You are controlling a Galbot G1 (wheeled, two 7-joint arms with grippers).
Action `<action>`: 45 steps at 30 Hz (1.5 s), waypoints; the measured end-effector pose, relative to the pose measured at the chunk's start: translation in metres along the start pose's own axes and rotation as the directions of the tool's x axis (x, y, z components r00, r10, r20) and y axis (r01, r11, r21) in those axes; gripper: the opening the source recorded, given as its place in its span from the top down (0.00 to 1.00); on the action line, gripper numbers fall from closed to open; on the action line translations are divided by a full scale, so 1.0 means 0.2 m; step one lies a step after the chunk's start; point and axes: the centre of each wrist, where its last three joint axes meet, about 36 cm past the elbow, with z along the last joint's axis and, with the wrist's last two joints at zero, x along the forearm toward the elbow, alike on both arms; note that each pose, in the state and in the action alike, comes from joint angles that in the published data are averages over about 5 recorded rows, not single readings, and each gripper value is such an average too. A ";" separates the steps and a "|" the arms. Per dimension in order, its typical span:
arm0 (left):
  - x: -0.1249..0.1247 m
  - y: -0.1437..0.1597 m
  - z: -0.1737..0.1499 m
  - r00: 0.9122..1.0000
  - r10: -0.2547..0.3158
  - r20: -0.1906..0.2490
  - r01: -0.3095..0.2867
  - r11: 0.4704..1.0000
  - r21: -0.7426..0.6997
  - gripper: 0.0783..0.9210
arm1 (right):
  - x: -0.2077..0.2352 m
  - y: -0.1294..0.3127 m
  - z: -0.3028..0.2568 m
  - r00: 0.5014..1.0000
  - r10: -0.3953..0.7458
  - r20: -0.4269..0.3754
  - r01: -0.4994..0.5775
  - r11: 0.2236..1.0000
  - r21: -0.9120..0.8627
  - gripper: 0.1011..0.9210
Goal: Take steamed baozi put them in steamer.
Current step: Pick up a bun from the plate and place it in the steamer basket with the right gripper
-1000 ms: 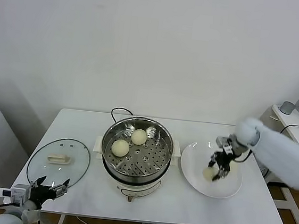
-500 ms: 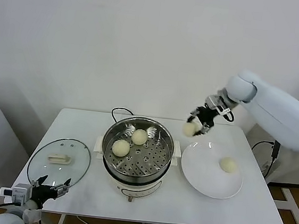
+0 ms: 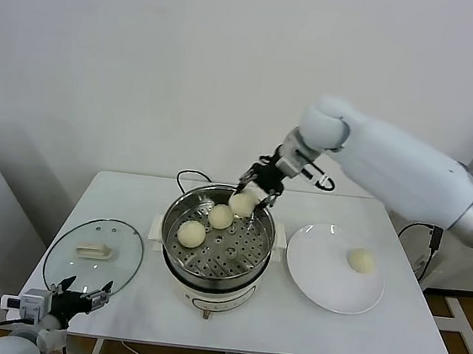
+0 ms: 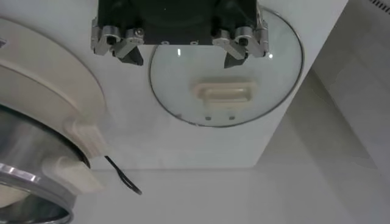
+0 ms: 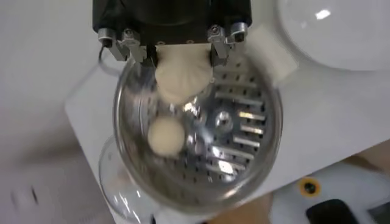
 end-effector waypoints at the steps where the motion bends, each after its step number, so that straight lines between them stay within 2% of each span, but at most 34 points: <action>1: 0.00 0.00 0.00 1.000 0.000 0.000 0.000 1.000 0.001 0.12 | -0.02 -0.02 -0.02 1.000 -0.006 0.010 0.006 1.000 0.025 0.47; 14: 0.00 0.00 0.00 1.000 -0.001 0.003 0.001 1.000 0.003 0.12 | -0.26 -0.07 -0.17 0.991 -0.113 0.066 0.091 0.956 0.280 0.47; 27: 0.00 0.00 0.00 1.000 -0.001 0.004 0.001 1.000 0.007 0.12 | -0.44 -0.04 -0.24 0.982 -0.171 0.076 0.129 0.911 0.392 0.45; 34: 0.00 0.00 0.01 1.000 -0.003 0.002 0.003 1.000 0.007 0.12 | -0.53 -0.02 -0.26 0.979 -0.189 0.081 0.138 0.898 0.418 0.35; 41: 0.00 0.01 0.01 1.000 -0.005 -0.001 0.005 1.000 0.007 0.12 | -0.52 -0.03 -0.25 0.981 -0.182 0.062 0.140 0.899 0.414 0.15; 45: 0.00 0.01 0.01 1.000 -0.005 -0.001 0.005 1.000 0.006 0.12 | -0.44 -0.04 -0.20 0.987 -0.158 0.033 0.134 0.914 0.383 0.12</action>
